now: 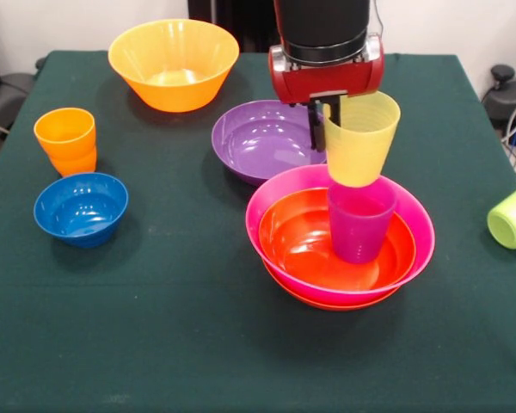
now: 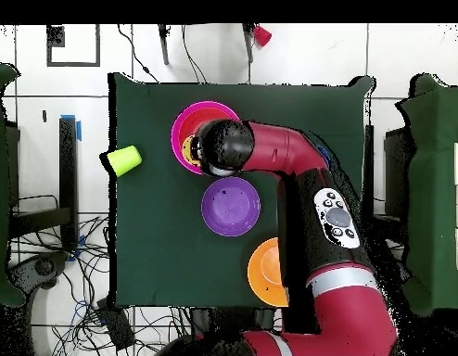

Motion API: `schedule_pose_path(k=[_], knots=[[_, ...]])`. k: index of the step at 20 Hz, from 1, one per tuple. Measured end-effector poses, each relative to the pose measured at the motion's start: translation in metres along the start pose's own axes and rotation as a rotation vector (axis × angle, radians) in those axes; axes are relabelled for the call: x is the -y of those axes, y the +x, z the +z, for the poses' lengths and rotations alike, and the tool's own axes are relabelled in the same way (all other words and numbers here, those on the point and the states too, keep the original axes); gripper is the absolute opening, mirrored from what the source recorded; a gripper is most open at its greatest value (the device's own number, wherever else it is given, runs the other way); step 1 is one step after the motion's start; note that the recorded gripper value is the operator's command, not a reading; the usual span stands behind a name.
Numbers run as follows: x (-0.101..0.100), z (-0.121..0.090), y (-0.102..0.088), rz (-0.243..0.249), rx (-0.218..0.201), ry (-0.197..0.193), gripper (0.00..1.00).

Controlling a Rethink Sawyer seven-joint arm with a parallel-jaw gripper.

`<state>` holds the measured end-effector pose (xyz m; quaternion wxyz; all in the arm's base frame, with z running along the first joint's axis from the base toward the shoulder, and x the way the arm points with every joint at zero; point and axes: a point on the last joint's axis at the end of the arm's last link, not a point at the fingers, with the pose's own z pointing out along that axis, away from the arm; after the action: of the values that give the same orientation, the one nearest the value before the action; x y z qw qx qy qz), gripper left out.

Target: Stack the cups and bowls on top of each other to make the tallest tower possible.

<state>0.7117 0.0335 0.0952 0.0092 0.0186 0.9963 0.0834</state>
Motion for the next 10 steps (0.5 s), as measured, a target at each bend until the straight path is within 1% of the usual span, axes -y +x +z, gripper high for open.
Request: schedule_pose_path(k=[5,10], knots=[[-0.008,0.002,0.0,-0.008,0.004,-0.023,0.0],[-0.016,0.003,-0.004,-0.017,0.029,-0.039,0.0]])
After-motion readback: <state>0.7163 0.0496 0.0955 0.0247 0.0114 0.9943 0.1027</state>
